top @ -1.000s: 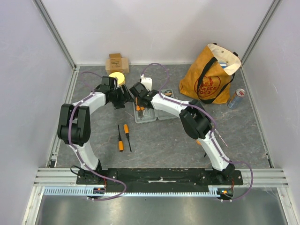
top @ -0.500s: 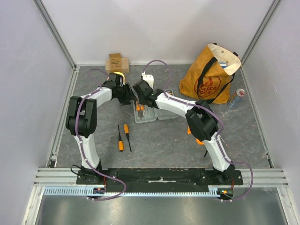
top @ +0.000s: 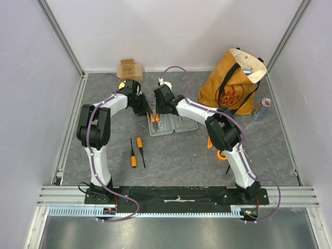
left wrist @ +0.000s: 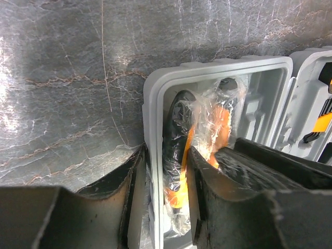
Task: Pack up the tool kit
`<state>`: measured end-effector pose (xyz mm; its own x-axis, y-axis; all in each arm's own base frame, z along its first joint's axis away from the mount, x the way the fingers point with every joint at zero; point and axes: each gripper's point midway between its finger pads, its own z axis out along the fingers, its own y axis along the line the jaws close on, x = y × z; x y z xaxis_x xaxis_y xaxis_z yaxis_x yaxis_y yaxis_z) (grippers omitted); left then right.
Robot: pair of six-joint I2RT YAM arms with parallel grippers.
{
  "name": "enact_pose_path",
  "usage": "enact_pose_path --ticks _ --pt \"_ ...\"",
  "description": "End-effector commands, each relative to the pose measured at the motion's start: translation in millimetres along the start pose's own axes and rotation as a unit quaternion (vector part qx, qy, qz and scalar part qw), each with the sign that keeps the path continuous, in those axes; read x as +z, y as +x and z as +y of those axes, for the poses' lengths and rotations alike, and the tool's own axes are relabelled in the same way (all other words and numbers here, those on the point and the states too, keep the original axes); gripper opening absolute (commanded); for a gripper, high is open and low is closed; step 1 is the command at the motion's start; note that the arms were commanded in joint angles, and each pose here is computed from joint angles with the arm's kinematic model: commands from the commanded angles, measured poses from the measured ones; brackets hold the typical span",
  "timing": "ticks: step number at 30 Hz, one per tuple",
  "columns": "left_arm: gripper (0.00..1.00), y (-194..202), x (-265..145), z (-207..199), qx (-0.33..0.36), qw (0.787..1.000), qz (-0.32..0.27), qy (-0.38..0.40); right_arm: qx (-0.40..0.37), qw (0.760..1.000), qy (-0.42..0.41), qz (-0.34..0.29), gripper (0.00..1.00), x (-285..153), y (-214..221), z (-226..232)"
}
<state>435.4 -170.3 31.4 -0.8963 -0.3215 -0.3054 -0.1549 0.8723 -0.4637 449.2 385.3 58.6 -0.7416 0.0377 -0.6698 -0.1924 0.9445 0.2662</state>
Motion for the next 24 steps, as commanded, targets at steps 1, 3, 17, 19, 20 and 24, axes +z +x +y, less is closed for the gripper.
enact_pose_path --ticks 1,3,17,19,20,24 --pt "0.33 2 2 13 0.017 0.999 0.007 -0.027 -0.016 0.999 -0.026 0.025 0.27 8 11 10" --pt "0.31 5 3 14 0.017 0.999 0.011 -0.028 -0.017 0.999 -0.026 0.033 0.25 12 17 9" --pt "0.53 -28 -33 -12 0.045 0.998 -0.048 -0.007 -0.013 1.0 -0.021 0.009 0.24 -4 -4 11" --pt "0.56 -32 -39 -16 0.047 0.997 -0.059 -0.004 -0.012 1.0 -0.024 0.006 0.27 -6 -7 13" --pt "0.57 -34 -42 -18 0.048 0.997 -0.063 -0.002 -0.012 1.0 -0.024 0.005 0.28 -6 -8 13" --pt "0.54 -32 -43 -18 0.047 0.997 -0.062 -0.001 -0.015 1.0 -0.024 0.006 0.29 -6 -6 14"
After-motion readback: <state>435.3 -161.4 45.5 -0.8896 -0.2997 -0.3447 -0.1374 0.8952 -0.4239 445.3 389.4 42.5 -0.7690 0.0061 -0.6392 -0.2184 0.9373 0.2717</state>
